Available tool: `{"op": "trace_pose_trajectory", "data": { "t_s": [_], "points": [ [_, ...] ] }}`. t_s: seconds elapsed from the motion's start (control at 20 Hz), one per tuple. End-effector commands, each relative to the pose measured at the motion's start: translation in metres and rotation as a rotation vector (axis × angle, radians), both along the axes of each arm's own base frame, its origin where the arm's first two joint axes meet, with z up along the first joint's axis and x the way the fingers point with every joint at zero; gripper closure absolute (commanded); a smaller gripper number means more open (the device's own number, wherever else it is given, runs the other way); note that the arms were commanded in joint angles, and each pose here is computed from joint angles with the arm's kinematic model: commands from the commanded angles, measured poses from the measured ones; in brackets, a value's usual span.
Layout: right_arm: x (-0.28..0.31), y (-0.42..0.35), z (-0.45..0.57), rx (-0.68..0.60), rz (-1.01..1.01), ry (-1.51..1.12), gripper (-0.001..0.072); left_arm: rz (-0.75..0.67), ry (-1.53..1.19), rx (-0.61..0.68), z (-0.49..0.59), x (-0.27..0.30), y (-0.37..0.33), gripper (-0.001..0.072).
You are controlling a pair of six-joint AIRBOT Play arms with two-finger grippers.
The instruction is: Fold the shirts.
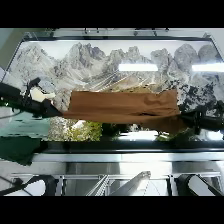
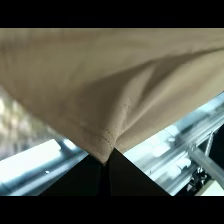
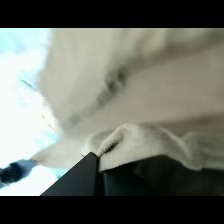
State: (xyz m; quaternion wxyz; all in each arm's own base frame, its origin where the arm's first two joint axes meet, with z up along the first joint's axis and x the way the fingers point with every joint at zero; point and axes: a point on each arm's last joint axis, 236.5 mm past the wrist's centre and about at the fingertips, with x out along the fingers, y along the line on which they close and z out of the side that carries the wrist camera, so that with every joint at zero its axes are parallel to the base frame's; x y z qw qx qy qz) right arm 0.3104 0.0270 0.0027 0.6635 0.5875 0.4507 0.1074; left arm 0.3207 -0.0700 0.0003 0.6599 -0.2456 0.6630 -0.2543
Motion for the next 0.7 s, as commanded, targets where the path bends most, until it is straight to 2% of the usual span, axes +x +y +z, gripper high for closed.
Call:
{"op": "trace_pose_trajectory", "data": {
  "t_s": [0.0,0.3,0.6,0.65],
  "points": [
    [0.064,-0.028,-0.006,-0.003,-0.17,-0.161,0.0693,-0.024,-0.014,-0.008,-0.011,0.052,-0.01,0.0682],
    [0.129,-0.043,-0.051,-0.145,-0.124,-0.212,0.0693,-0.006,0.034,-0.007,-0.072,0.122,-0.005,0.0683],
    [0.141,-0.031,-0.078,-0.304,-0.011,-0.212,0.0689,-0.074,0.085,-0.023,-0.103,0.133,-0.024,0.0681],
    [0.137,-0.031,-0.081,-0.318,0.014,-0.21,0.0542,-0.09,0.081,-0.023,-0.102,0.135,-0.028,0.0484]
  ]
}}
